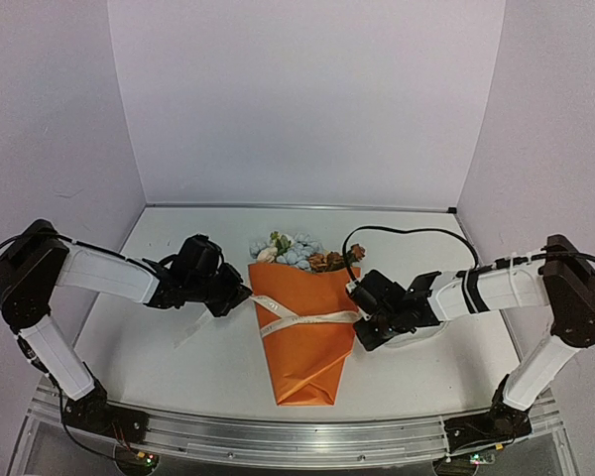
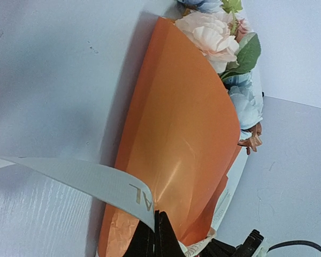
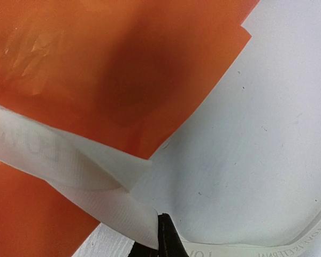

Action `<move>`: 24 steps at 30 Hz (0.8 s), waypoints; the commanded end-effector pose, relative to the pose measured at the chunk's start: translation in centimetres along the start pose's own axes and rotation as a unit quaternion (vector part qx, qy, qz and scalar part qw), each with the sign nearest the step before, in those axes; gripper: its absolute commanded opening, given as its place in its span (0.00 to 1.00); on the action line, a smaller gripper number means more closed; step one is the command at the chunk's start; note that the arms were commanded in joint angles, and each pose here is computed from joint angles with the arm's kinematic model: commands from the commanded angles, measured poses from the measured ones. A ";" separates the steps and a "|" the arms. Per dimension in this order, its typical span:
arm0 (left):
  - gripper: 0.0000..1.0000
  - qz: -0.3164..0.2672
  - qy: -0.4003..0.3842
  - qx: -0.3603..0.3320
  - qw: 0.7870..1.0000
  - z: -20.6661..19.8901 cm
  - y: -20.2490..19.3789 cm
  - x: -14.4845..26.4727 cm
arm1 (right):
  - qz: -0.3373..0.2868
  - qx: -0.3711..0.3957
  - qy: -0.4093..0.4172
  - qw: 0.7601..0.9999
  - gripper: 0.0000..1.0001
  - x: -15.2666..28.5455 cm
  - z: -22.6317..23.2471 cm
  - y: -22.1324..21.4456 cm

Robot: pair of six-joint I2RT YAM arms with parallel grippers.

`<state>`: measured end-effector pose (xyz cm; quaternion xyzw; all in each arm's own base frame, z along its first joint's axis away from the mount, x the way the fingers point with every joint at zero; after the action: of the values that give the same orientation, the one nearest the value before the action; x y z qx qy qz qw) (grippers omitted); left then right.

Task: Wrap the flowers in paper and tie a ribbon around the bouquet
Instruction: Tie the ribbon around the folded bouquet.

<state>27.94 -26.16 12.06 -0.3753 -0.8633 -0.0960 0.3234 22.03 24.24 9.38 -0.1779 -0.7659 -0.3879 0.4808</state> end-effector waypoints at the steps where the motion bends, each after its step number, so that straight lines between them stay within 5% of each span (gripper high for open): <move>1: 0.00 -0.032 0.030 -0.024 0.999 1.1 0.4 1.5 | -0.004 -0.022 -0.024 0.999 0.00 1.4 -0.6 0.8; 16: 0.00 -0.083 0.065 -0.025 0.994 5.6 3.6 4.8 | 0.069 -0.058 0.016 0.996 0.00 1.2 -2.5 2.0; 24: 0.00 -0.148 0.098 0.070 0.982 11.9 11.3 9.0 | 0.128 -0.216 -0.106 0.962 0.00 0.8 -9.5 -3.6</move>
<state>25.66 -14.48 8.52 -0.2741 -0.8677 -0.1303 0.3937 25.77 21.74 11.59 -0.2890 -0.7084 -0.4385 0.4715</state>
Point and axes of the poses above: each gripper's point midway between its finger pads, its own x axis back along the fingers, its own z axis along the line the jaws close on, y = z × x, the point moved 7 cm from there along x, back along the fingers, and after that the axes turned 10 degrees about x, right-handed, at the moved point
